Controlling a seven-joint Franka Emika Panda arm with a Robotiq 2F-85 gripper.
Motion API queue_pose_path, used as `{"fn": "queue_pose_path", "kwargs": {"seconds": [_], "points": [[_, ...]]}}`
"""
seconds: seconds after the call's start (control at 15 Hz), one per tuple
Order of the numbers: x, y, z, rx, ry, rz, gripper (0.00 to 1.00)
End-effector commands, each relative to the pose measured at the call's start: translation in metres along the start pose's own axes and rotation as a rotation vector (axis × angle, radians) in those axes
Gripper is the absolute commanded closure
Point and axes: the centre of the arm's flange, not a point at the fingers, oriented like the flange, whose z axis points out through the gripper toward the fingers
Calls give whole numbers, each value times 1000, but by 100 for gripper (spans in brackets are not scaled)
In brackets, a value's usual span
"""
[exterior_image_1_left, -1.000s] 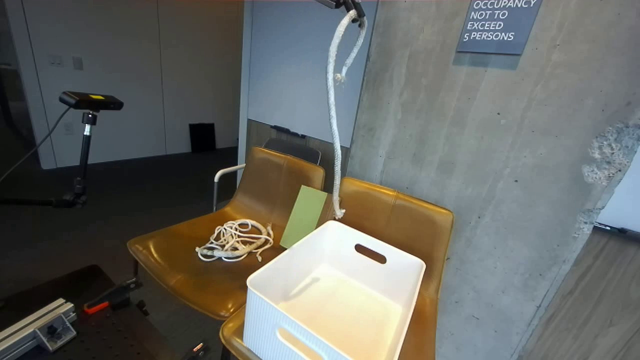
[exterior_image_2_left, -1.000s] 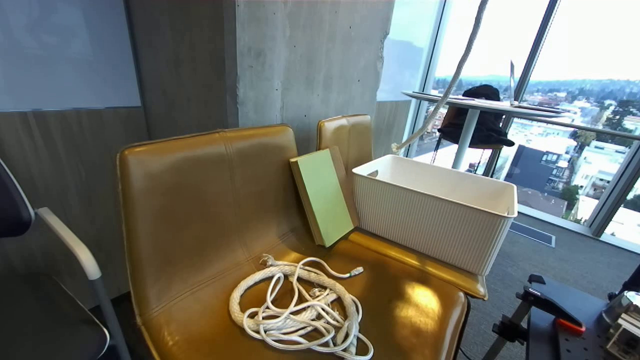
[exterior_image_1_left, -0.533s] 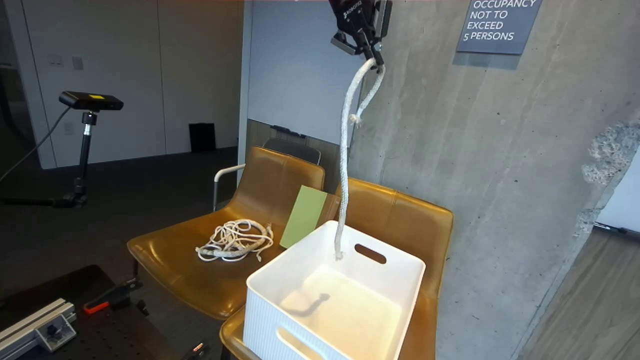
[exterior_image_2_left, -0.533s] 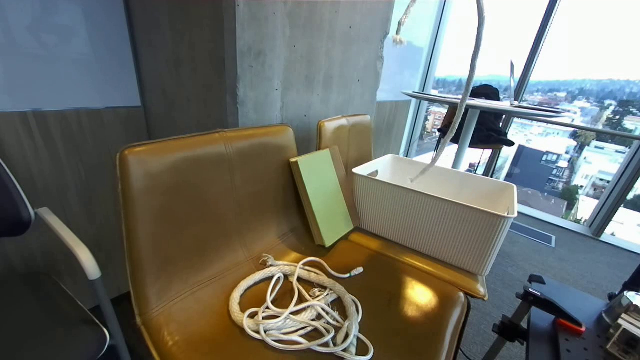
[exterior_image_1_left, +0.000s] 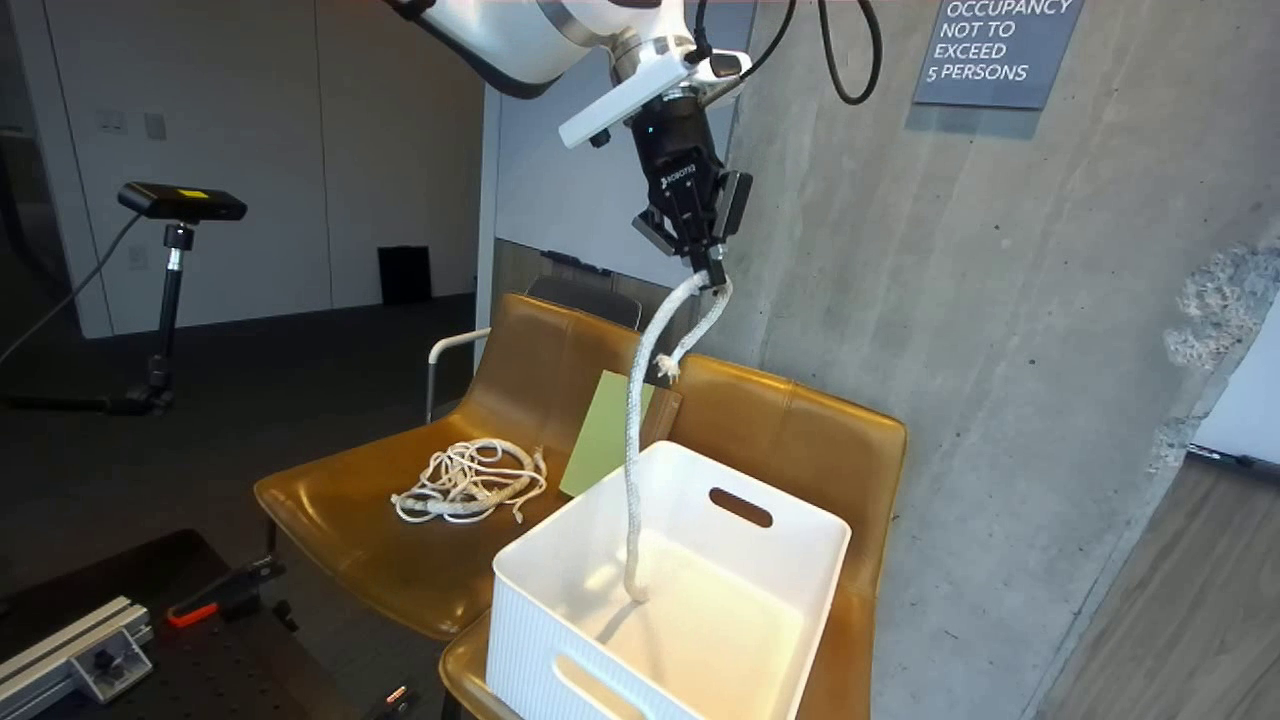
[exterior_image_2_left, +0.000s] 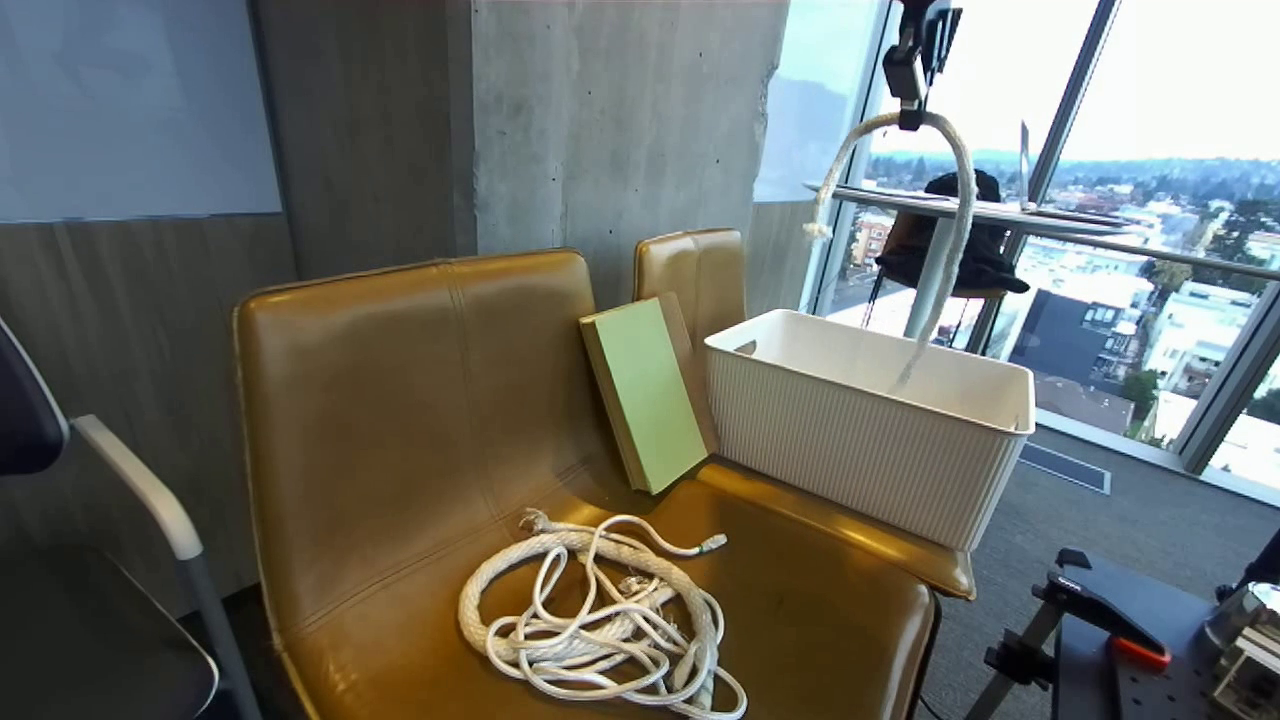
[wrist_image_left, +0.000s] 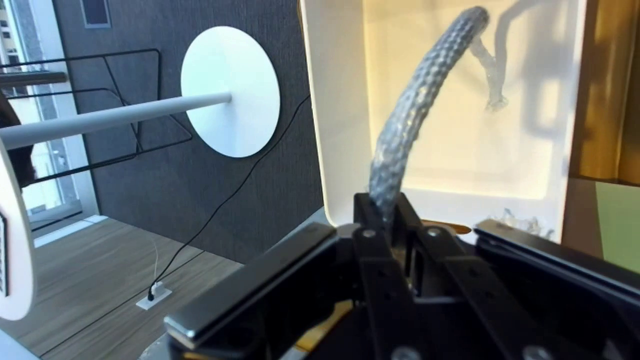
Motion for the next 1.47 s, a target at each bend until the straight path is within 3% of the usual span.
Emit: {"fn": "queue_pose_path", "kwargs": {"seconds": [0.0,0.2,0.47,0.87,0.93,1.0,1.27,1.4], "points": [[-60,-11,29,17,-5,-5,97],[-74,-5,40,4,4,-10,97],[-66,12,50,-34,54,-30,97],[-46,3,80,27,108,-10,97],[-44,3,86,26,107,-10,64],[-43,3,90,29,107,-10,63],[-43,3,89,20,102,-12,35],[-43,-13,72,42,118,-20,20]]}}
